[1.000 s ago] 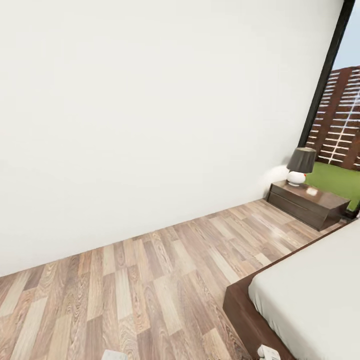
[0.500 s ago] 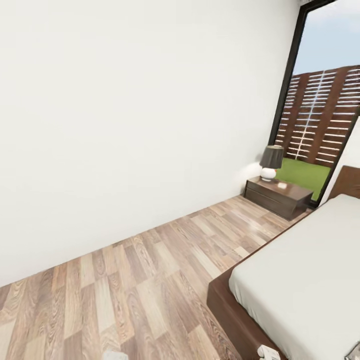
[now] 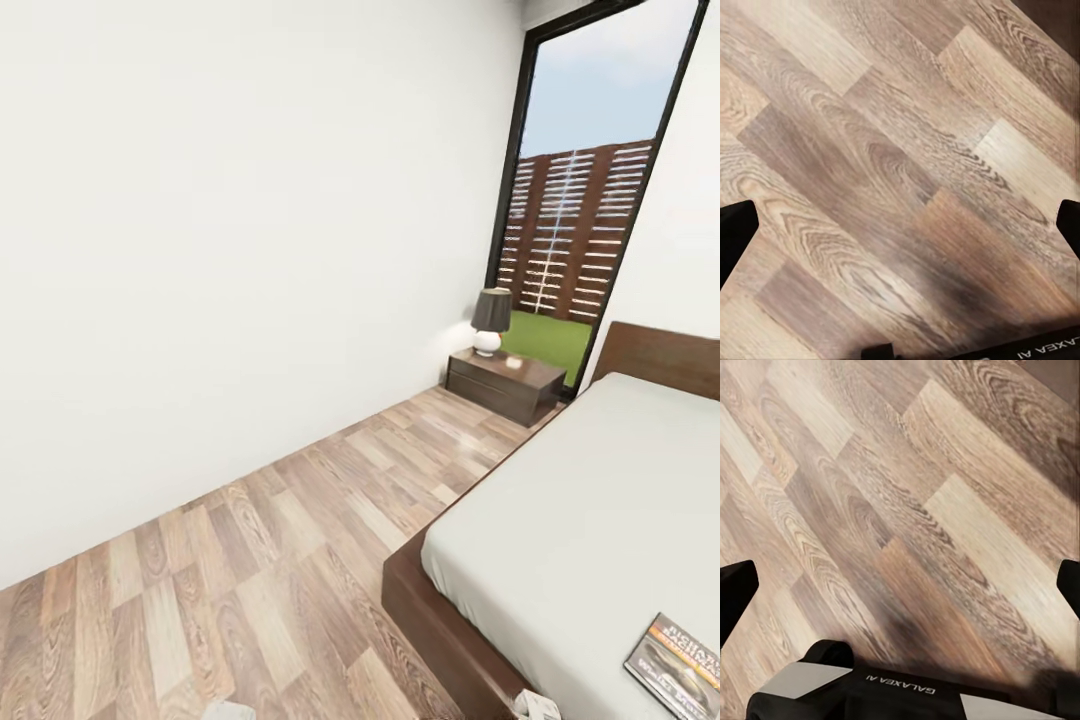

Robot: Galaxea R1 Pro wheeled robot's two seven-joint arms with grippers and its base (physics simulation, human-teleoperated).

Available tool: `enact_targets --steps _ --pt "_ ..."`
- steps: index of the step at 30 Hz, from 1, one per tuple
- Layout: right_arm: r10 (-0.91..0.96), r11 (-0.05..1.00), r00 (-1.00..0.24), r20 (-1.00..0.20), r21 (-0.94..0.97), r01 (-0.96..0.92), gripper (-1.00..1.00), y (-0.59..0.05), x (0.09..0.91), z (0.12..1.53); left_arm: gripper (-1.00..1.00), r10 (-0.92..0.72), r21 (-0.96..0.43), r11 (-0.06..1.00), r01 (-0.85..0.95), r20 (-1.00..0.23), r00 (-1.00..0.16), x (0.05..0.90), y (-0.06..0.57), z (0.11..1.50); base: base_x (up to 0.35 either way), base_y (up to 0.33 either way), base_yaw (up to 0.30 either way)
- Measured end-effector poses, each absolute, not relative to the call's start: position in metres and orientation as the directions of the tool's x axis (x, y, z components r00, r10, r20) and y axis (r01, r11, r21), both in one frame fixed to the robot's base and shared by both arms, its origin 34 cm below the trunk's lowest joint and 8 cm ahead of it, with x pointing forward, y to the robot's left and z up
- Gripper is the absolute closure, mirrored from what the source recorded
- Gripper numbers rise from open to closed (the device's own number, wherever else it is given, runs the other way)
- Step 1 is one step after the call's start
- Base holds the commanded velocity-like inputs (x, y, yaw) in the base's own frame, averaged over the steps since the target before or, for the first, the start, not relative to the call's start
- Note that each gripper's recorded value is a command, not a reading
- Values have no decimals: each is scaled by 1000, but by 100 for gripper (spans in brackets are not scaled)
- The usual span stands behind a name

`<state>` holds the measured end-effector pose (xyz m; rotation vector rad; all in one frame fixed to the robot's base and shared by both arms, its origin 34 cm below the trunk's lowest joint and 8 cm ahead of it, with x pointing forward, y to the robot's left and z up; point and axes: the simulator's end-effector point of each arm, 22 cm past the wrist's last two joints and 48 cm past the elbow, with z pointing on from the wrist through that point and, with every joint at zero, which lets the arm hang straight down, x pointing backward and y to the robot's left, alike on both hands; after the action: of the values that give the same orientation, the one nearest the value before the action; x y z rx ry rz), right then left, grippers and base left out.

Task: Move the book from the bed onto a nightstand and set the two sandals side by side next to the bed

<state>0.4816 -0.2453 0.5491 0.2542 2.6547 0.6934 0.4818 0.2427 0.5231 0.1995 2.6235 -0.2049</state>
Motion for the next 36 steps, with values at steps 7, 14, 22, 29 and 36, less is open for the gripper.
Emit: enact_targets --steps 7,14,22,29,36 --pt "266 862 -909 -320 502 75 -100 -245 482 550 -100 104 -108 978 179 -492 -864 483 243 524 0 0 -283" --pt "266 862 -908 -323 502 74 -100 -245 483 551 -100 104 -108 978 179 -494 -863 483 243 525 0 0 -283" --pt "266 862 -908 -325 502 73 -100 -245 484 552 -100 104 -107 978 179 -496 -862 484 243 526 0 0 -283" --pt "266 862 -907 -327 502 72 -100 -245 484 552 -100 104 -107 978 179 -499 -861 485 243 527 0 0 -283" --pt "266 862 -906 -329 503 71 -100 -245 485 553 -100 103 -106 978 180 -501 -859 486 243 528 0 0 -283"
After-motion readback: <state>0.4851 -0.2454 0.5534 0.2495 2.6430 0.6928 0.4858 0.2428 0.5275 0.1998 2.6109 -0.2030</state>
